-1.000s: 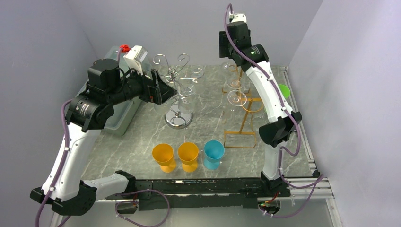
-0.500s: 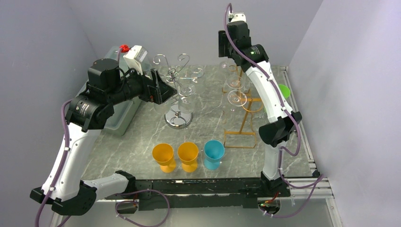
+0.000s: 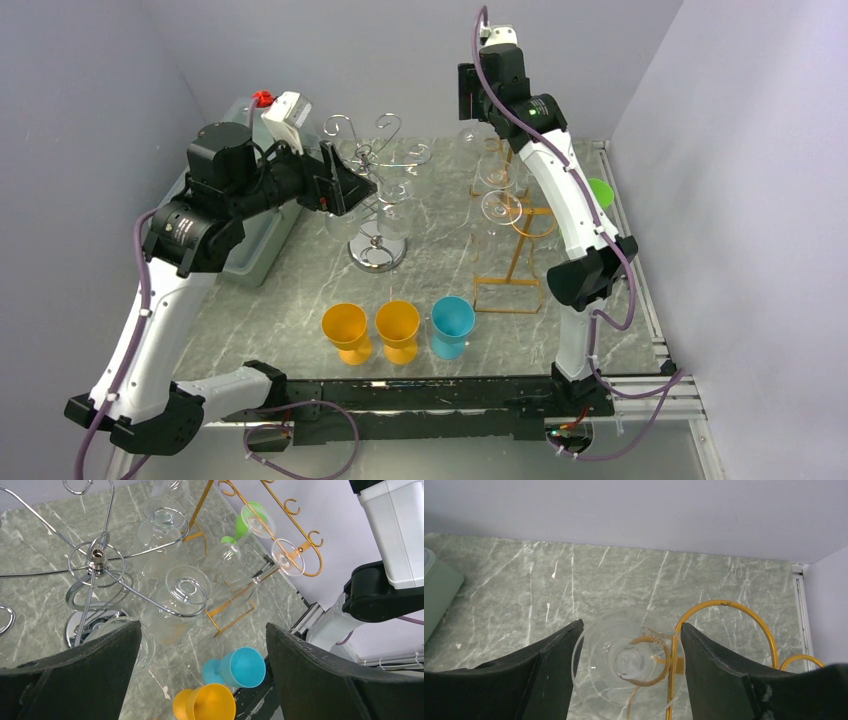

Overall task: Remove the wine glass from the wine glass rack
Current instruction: Pick up the wine glass from the wine rack.

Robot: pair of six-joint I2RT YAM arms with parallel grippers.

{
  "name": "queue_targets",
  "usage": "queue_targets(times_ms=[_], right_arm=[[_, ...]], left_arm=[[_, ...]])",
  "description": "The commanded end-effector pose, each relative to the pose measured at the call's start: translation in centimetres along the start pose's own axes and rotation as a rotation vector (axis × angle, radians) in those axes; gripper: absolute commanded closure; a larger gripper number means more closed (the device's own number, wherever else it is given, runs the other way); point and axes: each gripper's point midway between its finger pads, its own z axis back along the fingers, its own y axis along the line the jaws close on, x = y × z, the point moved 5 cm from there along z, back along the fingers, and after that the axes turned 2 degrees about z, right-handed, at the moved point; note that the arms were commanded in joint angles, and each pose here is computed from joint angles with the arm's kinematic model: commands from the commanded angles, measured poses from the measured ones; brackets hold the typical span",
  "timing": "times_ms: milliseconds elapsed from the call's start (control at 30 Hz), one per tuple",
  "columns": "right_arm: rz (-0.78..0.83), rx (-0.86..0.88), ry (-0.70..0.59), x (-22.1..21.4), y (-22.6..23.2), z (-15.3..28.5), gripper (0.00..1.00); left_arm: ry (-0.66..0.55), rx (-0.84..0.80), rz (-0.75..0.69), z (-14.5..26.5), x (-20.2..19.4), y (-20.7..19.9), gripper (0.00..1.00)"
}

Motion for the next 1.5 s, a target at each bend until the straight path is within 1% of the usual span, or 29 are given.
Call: queue_targets(times_ms=[0, 200, 433, 733, 967, 1133, 1233, 1267, 1367, 1467], right_arm=[[-0.046, 0.043, -0.158, 4.3, 0.0, 3.2, 0.48], [-0.045, 0.059, -0.164, 4.5, 0.3, 3.6, 0.48], [-0.057, 0.067, -0.186, 5.1, 0.3, 4.6, 0.48], [-0.070, 0.095, -0.209, 5.6, 0.3, 6.3, 0.49], [-0.099, 0.131, -0.238, 6.3, 0.3, 8.0, 0.50], [-0.108, 0.150, -0.244, 6.4, 0.4, 8.8, 0.51], [-0.117, 0.163, -0.253, 6.6, 0.4, 9.5, 0.51], [-0.118, 0.166, -0.256, 6.6, 0.5, 9.7, 0.51], [-0.126, 0.171, -0.264, 6.9, 0.4, 10.4, 0.51], [-0.132, 0.171, -0.276, 7.0, 0.2, 11.2, 0.51]], left_arm=[[-0.066, -0.047, -0.019, -0.4, 1.2, -0.5, 0.01], [-0.109, -0.092, -0.043, -1.2, 1.7, -0.7, 0.00], [-0.185, -0.126, -0.115, -2.3, 2.6, -0.6, 0.01], [-0.266, -0.180, -0.242, -4.5, 4.1, -0.9, 0.01], [-0.316, -0.197, -0.382, -7.1, 4.1, -1.8, 0.01], [-0.333, -0.207, -0.485, -9.3, 4.2, -2.6, 0.05], [-0.365, -0.213, -0.510, -10.6, 4.6, -2.5, 0.09], [-0.374, -0.212, -0.548, -11.0, 4.7, -2.3, 0.11], [-0.413, -0.227, -0.591, -12.0, 5.1, -2.3, 0.14], [-0.418, -0.241, -0.631, -13.0, 5.2, -2.3, 0.21]])
